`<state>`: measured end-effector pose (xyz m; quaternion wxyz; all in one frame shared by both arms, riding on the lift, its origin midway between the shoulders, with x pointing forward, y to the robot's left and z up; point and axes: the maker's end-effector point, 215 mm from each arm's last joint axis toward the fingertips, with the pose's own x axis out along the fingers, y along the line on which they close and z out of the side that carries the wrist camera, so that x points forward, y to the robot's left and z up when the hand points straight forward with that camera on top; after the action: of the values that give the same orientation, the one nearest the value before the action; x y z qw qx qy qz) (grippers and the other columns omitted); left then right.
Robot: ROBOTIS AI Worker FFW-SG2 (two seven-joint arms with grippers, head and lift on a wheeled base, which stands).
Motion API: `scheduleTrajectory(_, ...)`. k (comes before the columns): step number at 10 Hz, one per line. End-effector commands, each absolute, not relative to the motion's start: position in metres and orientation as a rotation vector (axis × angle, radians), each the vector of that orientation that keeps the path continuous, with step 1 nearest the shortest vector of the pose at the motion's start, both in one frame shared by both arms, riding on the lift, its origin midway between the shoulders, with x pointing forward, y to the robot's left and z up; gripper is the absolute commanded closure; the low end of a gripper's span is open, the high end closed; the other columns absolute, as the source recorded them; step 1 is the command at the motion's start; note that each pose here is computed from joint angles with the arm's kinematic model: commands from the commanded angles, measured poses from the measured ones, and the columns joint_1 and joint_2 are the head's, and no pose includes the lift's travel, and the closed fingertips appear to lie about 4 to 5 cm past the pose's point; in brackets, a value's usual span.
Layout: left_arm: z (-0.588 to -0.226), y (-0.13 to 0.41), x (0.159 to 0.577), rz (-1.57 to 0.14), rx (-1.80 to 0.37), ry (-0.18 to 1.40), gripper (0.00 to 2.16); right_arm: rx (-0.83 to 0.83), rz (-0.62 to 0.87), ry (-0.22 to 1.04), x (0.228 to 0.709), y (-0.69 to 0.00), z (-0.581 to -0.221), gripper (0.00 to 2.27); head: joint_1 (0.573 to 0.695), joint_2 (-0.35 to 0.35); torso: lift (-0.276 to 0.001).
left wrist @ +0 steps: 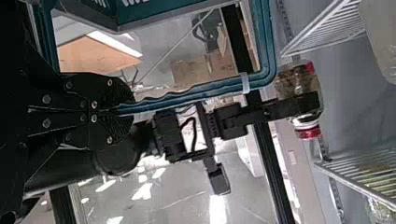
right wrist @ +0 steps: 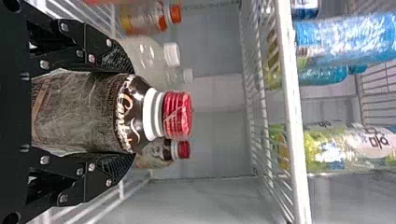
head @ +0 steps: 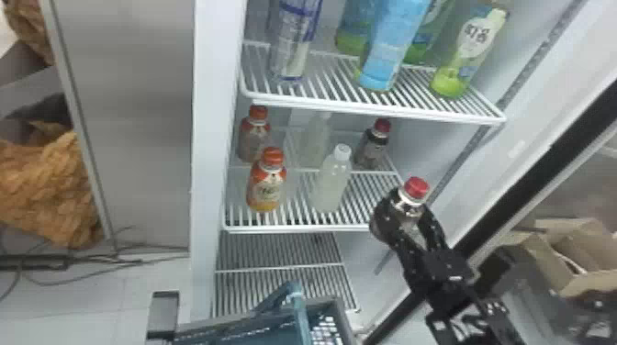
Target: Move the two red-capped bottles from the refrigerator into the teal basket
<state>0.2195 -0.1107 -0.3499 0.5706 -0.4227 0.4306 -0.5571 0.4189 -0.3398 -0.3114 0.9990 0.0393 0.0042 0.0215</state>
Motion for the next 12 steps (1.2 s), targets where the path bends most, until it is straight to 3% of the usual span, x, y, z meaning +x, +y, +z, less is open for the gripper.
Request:
scheduleTrajectory(1,-0.352,-0.109,0.223,-1.297,-0.996,1.006,1.13,0.090,0.074,0.064,0.397,-0.325,-0.317,0.61,0.695,-0.350,-0.228)
scheduleTrajectory(5,-0.358,-0.106,0.228,-1.274,-0.995,1.005,1.13,0.074,0.164,0.225,0.356,-0.306,-0.337,0.61,0.695,-0.350,-0.228)
scheduleTrajectory(12,-0.370,-0.100,0.244,-1.232,-0.983,0.993,1.13,0.130,0.311,0.440,0.327,-0.264,-0.367,0.61,0.695,-0.350,-0.228)
